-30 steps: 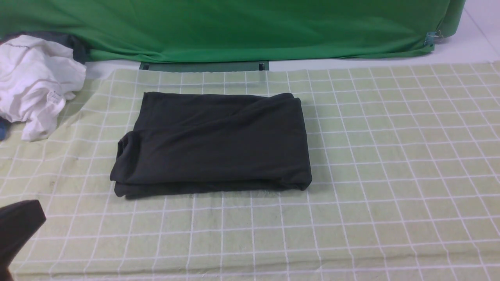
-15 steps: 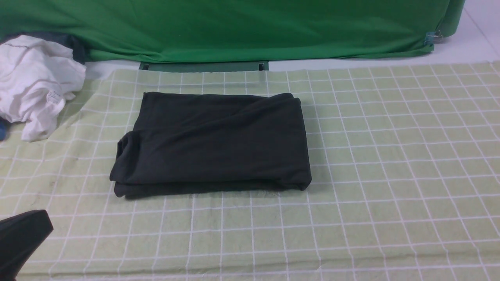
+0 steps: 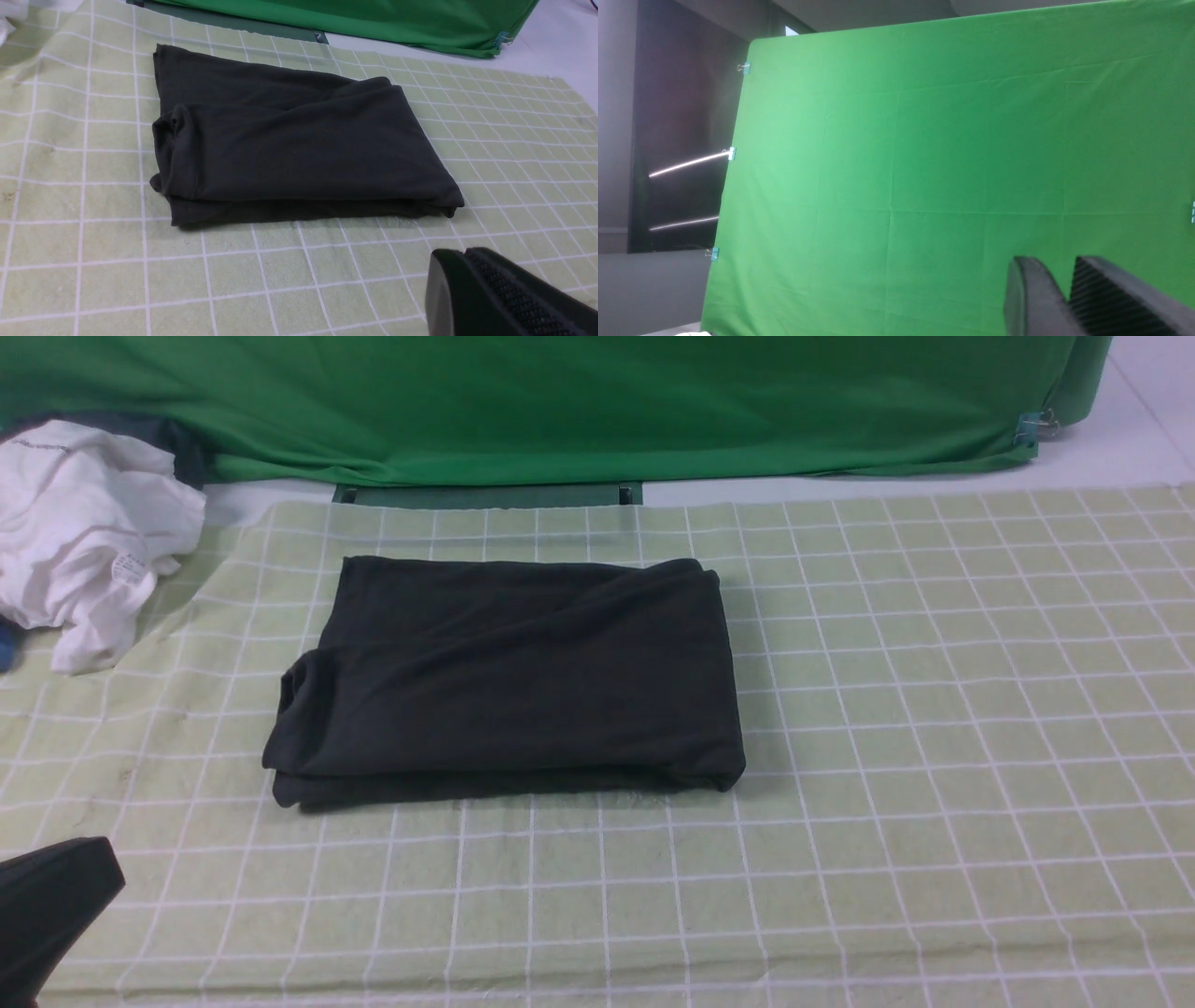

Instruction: Fold a long-sleeved shirt over a green coffee tablecloth.

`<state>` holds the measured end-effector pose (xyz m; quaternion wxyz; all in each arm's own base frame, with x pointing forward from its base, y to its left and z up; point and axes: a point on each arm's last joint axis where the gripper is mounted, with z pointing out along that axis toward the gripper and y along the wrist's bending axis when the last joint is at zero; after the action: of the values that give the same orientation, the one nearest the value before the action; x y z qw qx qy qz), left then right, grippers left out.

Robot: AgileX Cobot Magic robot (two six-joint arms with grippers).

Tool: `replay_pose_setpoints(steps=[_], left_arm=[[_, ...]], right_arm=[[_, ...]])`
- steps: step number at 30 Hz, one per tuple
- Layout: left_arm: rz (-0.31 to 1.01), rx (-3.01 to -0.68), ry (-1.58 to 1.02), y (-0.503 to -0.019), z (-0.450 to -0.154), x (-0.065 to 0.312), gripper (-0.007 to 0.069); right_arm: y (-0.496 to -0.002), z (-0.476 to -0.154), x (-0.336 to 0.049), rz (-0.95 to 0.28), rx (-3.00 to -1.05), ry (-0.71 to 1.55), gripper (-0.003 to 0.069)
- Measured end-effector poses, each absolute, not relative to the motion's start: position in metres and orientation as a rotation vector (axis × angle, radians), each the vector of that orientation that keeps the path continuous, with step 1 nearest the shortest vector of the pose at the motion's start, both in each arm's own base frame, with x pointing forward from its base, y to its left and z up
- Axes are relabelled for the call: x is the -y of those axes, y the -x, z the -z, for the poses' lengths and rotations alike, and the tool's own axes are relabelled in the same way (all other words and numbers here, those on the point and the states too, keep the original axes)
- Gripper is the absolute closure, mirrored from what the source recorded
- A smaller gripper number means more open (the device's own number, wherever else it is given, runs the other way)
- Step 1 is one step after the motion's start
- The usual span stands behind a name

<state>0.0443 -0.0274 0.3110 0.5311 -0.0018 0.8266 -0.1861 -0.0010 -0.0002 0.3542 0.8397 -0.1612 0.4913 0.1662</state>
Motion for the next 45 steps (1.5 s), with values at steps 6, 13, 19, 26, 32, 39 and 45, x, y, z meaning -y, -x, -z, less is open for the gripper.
replay_pose_setpoints(steps=[6, 13, 19, 26, 32, 39, 45], left_arm=[[0.444, -1.972, 0.004, -0.044, -0.311, 0.027, 0.0612], [0.397, -1.972, -0.034, -0.045, -0.311, 0.026, 0.0612], [0.231, -1.896, -0.101, -0.050, -0.309, 0.019, 0.0612], [0.026, -1.686, -0.087, -0.060, -0.273, 0.006, 0.0612], [-0.060, -1.635, -0.119, -0.055, -0.229, 0.003, 0.0612], [-0.082, -1.717, -0.142, -0.057, -0.191, 0.002, 0.0612], [-0.111, -1.722, -0.140, -0.057, -0.191, 0.001, 0.0612]], right_arm=[[0.001, -0.354, 0.000, -0.352, -1.039, 0.340, 0.0502], [0.001, -0.354, 0.000, -0.352, -1.039, 0.340, 0.0480], [0.001, -0.354, 0.000, -0.352, -1.039, 0.340, 0.0466], [0.001, -0.354, 0.000, -0.352, -1.039, 0.340, 0.0443], [0.001, -0.354, 0.000, -0.352, -1.039, 0.340, 0.0433], [0.001, -0.354, 0.000, -0.352, -1.039, 0.340, 0.0422], [0.001, -0.354, 0.000, -0.352, -1.039, 0.340, 0.0421]])
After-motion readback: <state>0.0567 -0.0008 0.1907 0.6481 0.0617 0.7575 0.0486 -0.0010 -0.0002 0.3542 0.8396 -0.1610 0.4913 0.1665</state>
